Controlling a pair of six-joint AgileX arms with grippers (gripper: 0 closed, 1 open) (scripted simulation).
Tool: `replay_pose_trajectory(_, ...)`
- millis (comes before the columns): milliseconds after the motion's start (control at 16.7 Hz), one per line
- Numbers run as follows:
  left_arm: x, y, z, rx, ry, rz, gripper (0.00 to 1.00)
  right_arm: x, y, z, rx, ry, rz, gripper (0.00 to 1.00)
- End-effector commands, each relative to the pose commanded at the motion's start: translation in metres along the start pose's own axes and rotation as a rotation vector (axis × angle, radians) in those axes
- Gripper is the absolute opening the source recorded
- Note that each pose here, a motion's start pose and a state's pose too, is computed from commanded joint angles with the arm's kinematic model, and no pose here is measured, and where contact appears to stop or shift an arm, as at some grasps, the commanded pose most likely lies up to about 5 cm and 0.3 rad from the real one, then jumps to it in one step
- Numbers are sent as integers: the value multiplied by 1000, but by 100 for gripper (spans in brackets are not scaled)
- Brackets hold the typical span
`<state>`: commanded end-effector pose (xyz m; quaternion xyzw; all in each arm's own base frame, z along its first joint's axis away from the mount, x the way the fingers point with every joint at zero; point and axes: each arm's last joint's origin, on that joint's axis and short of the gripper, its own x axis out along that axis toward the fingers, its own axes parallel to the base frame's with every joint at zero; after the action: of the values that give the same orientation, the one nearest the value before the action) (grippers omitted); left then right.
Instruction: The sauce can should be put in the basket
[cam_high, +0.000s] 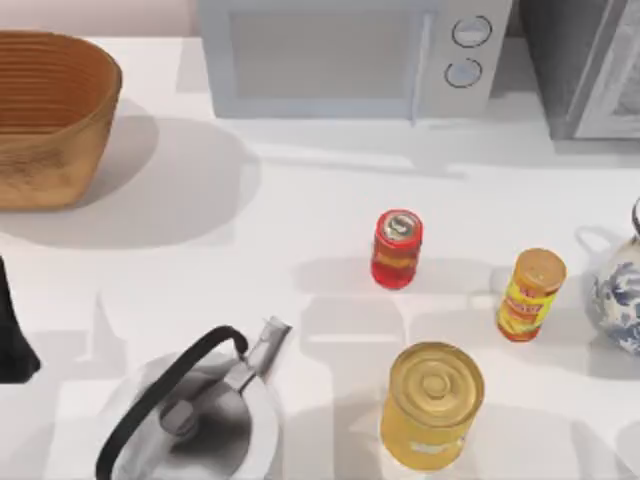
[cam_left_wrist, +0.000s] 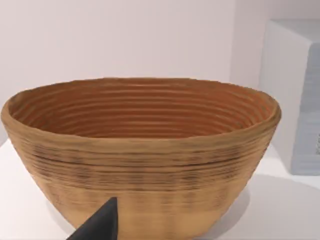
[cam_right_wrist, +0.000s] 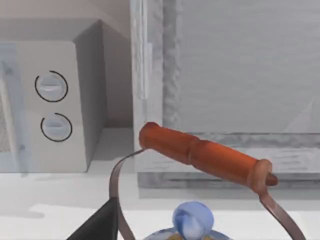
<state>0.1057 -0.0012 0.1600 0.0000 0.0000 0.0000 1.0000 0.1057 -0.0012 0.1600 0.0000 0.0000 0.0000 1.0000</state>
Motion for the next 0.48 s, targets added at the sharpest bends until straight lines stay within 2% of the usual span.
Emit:
replay_pose_trajectory(240,1,-1,3,0,0,-15,100,0,0,0,0,0,0,100)
replay_pose_trajectory(480,11,-5,23,0,-2,-107,100,0,0,0,0,0,0,100)
